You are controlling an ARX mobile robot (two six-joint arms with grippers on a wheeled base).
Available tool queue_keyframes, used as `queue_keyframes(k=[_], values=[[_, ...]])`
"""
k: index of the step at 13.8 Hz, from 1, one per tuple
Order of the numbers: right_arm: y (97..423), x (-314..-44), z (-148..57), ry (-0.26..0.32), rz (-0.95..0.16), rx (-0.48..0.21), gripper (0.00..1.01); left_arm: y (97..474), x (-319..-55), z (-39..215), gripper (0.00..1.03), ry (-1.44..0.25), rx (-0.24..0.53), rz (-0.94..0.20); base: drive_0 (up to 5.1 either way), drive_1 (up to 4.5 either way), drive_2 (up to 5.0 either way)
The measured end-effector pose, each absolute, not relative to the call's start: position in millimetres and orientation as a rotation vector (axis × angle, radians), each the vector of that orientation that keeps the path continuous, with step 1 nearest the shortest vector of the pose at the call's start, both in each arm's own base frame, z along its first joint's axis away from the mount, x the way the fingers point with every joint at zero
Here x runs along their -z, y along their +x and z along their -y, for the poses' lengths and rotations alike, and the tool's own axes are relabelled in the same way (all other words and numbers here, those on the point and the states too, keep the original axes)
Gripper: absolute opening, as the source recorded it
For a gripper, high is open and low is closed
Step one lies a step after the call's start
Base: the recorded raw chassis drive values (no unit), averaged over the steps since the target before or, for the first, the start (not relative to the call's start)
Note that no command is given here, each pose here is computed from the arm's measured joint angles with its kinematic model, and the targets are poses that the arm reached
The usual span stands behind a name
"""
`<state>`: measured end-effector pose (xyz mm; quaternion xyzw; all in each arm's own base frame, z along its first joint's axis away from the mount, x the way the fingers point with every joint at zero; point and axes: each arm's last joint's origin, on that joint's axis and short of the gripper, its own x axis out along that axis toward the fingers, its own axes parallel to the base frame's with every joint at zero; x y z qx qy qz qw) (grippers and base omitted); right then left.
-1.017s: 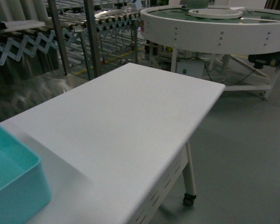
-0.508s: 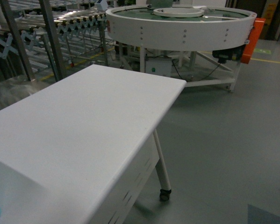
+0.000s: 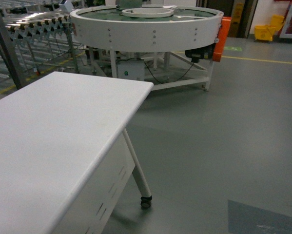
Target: Pick red block from blue box to shelf
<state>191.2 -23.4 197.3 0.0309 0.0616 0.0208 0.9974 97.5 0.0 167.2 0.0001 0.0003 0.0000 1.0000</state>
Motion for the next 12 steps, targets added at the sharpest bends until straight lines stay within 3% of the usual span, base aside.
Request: queue_keyframes(k=[12], values=[[191.2,-197.2,23.4,0.062,-0.124,-0.042,0.28,97.5,-167.2,0.0,0.98,0.0,0.0,-0.001,2.0,-6.47,-0.9]])
